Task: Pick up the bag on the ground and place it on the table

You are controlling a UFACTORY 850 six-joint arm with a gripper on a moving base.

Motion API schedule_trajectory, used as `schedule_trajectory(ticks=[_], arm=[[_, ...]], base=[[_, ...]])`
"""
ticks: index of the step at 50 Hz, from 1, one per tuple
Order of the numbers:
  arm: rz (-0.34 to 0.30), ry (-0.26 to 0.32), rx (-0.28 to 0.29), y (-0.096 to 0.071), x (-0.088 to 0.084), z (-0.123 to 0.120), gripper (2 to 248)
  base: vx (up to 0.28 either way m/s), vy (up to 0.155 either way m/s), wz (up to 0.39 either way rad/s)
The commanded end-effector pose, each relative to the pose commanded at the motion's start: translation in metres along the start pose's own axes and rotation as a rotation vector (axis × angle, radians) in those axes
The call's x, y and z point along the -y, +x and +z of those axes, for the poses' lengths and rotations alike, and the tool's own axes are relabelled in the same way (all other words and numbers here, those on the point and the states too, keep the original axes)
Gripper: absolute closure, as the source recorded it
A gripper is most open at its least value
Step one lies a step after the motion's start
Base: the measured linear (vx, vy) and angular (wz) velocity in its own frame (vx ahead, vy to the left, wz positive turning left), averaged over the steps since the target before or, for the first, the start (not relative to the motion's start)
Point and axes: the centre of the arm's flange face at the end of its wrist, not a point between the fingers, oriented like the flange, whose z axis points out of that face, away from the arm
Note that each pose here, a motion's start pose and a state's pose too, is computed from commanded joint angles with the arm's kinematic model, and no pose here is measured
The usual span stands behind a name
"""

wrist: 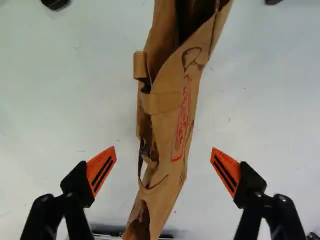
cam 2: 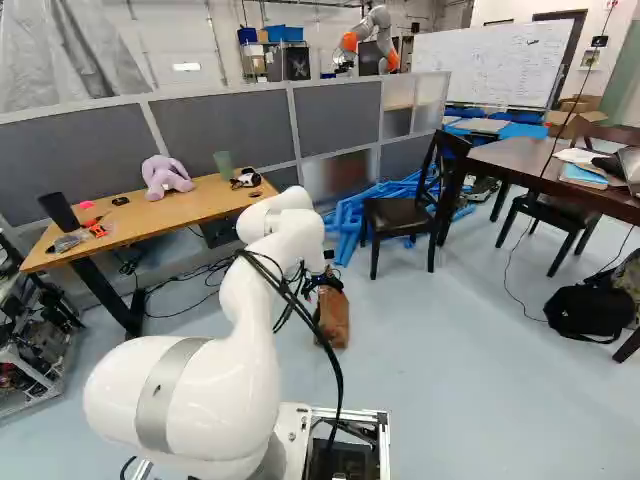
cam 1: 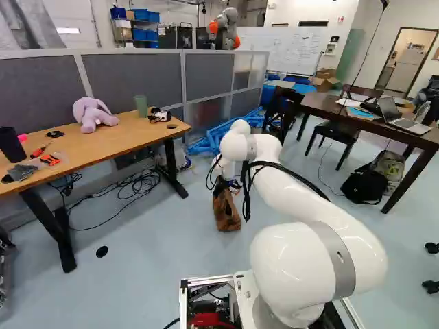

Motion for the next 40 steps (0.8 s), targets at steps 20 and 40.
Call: schedule_trajectory(ticks=[20, 40], arm=[[-0.01, -0.007, -0.045, 0.012, 0.008, 0.031, 3], [-0.011, -0.01, -0.061, 0.009, 0.012, 0.06, 3]], base=[[0.0, 0.0, 0.0], [0.0, 0.0, 0.0]])
